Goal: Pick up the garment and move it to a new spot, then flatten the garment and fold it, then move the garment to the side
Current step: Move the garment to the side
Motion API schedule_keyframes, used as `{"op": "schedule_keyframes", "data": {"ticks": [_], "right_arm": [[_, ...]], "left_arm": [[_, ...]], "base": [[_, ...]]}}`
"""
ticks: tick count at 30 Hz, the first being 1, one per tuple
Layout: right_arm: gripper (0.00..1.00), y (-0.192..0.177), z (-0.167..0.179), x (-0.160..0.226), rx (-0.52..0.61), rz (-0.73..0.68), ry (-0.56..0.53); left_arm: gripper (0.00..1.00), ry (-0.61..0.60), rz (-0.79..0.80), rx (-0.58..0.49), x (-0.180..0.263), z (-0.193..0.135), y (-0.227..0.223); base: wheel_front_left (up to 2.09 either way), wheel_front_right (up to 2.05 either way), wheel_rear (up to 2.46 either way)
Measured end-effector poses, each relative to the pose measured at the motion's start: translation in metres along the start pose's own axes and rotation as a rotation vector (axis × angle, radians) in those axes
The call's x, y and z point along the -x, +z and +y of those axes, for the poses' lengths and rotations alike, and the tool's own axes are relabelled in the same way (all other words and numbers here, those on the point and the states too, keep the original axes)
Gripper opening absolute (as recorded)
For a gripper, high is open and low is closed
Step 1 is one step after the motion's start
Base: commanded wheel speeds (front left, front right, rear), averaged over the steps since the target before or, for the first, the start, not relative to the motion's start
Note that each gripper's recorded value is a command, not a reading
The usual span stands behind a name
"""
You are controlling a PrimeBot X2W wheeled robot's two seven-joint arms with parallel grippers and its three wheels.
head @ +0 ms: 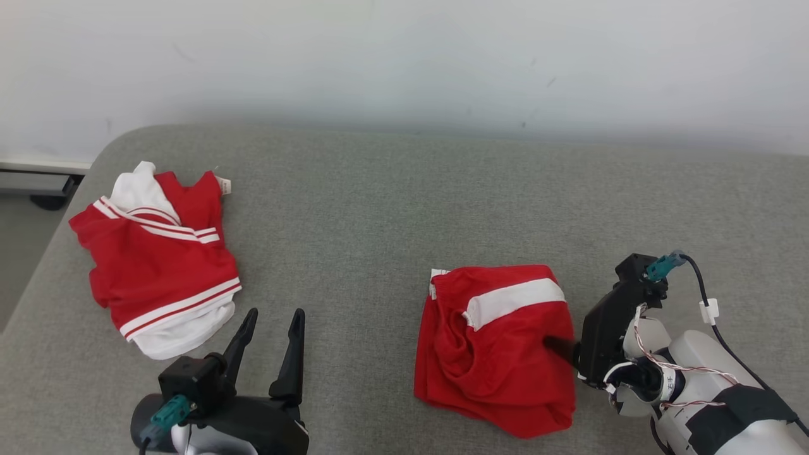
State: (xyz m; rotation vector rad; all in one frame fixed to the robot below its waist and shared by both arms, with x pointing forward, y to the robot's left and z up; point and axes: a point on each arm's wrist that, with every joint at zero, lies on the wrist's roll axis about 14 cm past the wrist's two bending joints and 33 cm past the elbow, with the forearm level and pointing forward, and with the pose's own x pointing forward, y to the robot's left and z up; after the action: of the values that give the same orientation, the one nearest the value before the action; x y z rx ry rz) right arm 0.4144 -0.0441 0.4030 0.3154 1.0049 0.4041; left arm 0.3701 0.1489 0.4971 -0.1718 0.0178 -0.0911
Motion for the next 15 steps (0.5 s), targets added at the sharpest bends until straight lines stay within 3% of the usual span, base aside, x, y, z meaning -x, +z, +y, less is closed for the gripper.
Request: {"op": "schedule_keyframes", "data": {"ticks": [9,10,11,12,15], "right_arm": [[1.00,-0.009,0.003,-0.015,0.037,0.099,-0.031],[0.93,-0.009,0.003,-0.015,0.037,0.099,-0.031],[0.93,-0.010,0.004,-0.017,0.043,0.108,-0.031],[0.00,-0.009,0.005,-0.018,0.047,0.113,-0.031],[0.00,-0.010,0.008,-0.019,0.044,0.122,-0.026]], "left_arm": [[1.00,0.031,0.003,0.008,-0.001,0.007,-0.001],[1.00,0.031,0.003,0.008,-0.001,0.007,-0.001],[1.00,0.035,0.006,0.008,-0.001,0.009,-0.002],[1.00,0.039,0.008,0.008,-0.001,0.010,-0.002],[1.00,0.048,0.013,0.006,-0.002,0.014,-0.003]], "base": [[0.00,0.00,0.00],[0.00,0.00,0.00],[0.00,0.00,0.00],[0.00,0.00,0.00],[0.00,0.00,0.00]]}}
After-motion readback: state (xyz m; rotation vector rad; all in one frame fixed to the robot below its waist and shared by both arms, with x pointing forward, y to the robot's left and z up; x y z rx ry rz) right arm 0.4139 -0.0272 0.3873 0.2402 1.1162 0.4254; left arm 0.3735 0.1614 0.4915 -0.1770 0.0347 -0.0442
